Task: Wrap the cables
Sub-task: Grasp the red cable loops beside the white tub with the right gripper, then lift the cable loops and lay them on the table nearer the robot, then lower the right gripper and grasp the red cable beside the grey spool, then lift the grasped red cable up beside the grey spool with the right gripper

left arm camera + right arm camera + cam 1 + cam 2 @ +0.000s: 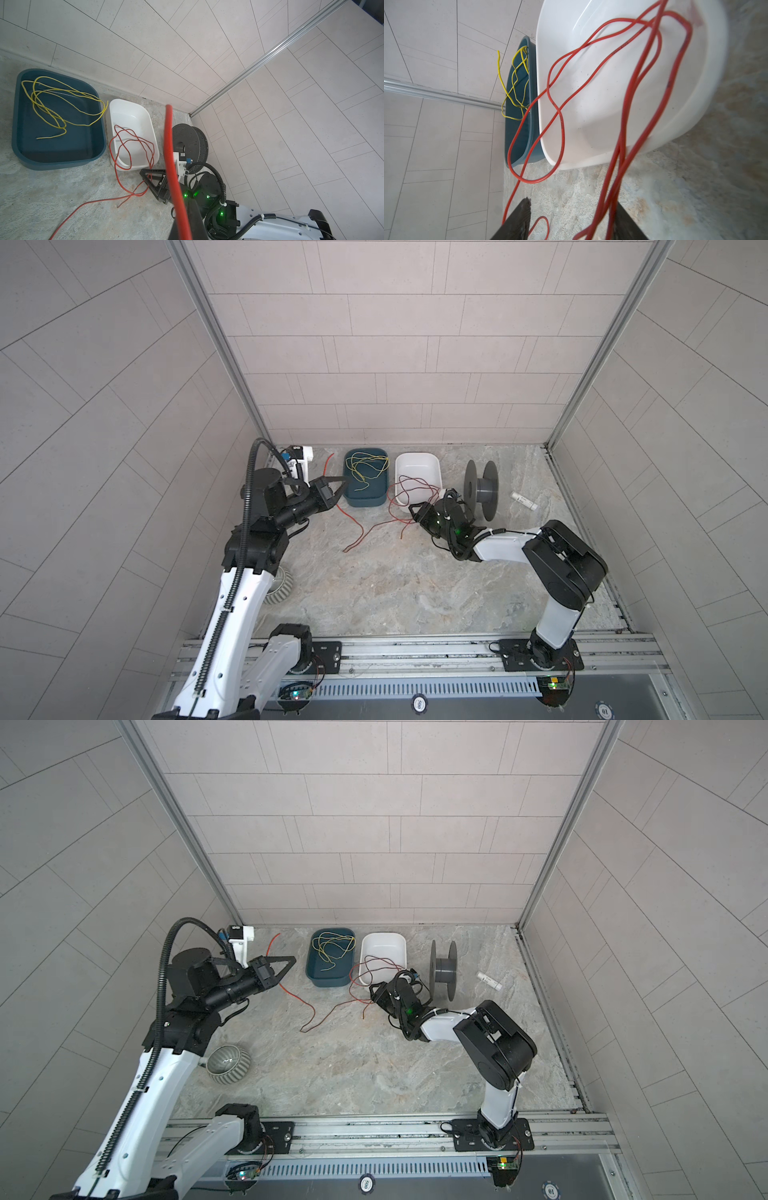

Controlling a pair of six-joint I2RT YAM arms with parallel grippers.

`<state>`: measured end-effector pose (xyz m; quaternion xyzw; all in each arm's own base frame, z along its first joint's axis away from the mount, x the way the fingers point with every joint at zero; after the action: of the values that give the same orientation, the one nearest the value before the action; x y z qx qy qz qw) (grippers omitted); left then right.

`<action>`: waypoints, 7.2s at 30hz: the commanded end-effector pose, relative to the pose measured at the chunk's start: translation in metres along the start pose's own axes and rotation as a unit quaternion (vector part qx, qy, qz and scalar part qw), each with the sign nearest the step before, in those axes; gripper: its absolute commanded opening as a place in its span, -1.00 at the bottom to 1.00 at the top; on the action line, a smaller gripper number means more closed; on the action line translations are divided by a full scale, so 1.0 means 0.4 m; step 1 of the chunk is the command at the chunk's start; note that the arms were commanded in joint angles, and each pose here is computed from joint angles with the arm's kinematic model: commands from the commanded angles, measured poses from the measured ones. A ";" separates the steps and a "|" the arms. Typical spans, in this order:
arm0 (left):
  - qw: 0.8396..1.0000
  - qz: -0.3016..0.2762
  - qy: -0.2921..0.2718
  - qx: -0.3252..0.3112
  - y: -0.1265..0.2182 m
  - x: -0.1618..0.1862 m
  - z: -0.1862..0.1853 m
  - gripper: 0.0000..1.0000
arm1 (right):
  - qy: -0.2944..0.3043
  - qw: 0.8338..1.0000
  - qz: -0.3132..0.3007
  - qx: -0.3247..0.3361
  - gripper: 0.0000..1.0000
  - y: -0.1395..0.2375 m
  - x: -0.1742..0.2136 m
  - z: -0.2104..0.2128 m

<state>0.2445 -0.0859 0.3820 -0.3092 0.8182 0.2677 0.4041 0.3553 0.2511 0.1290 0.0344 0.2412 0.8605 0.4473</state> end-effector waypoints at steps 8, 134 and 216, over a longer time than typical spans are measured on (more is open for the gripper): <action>1.000 -0.021 -0.011 0.013 0.009 -0.012 -0.012 -1.00 | 0.013 1.000 -0.002 -0.026 -0.95 0.029 -0.005 0.052; 0.980 0.010 -0.120 -0.158 0.076 -0.035 0.025 -1.00 | 0.234 0.942 -0.094 0.222 -0.59 0.254 -0.076 -0.226; 0.880 0.050 -0.174 -0.440 0.190 -0.053 0.139 -1.00 | 0.304 0.936 -0.170 0.054 -1.00 0.623 -0.208 0.144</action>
<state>0.2319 0.0050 0.3726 -0.3532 0.5665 0.6609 0.3428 0.2373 0.0997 0.2933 -0.2409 0.4080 0.7406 0.4765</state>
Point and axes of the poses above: each gripper's point midway between its finger pads, its own y axis back along the fingers, its own z axis along the line the jaws close on, x = y × z, the point moved 6 cm from there along y, back along the fingers, and after that the axes turned 14 degrees about -y, right-handed, at the moved point
